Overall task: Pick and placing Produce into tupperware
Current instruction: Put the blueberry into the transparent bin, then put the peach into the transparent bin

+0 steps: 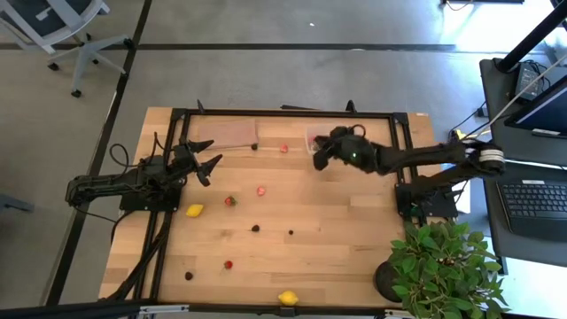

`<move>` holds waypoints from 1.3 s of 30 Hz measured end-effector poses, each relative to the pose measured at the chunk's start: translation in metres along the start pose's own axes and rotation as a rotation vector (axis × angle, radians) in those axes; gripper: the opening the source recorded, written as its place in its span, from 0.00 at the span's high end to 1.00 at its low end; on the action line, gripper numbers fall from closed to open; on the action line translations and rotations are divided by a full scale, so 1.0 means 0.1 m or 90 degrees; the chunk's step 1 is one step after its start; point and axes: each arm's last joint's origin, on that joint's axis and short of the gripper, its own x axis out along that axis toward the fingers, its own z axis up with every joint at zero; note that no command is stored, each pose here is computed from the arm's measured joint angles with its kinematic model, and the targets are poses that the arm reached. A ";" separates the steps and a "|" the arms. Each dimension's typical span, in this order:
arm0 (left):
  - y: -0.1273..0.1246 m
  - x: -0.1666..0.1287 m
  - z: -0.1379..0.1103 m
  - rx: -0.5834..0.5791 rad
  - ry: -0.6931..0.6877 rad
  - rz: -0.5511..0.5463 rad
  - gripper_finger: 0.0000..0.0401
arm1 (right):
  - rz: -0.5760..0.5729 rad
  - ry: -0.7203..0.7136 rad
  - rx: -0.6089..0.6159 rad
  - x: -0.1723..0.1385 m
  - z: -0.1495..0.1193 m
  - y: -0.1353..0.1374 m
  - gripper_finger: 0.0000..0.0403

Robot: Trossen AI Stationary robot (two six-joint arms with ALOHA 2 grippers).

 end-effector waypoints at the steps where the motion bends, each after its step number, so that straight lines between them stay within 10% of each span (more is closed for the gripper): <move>1: 0.00 0.00 0.00 0.000 0.000 0.000 0.27 | -0.020 0.022 0.001 -0.01 0.06 -0.04 0.90; 18: 0.00 0.00 0.00 -0.005 0.000 0.000 0.27 | -0.139 0.442 0.095 0.40 0.41 -0.63 0.91; 39: 0.00 0.00 0.00 -0.006 0.000 0.000 0.27 | -0.188 0.516 0.087 0.73 0.08 -0.73 0.75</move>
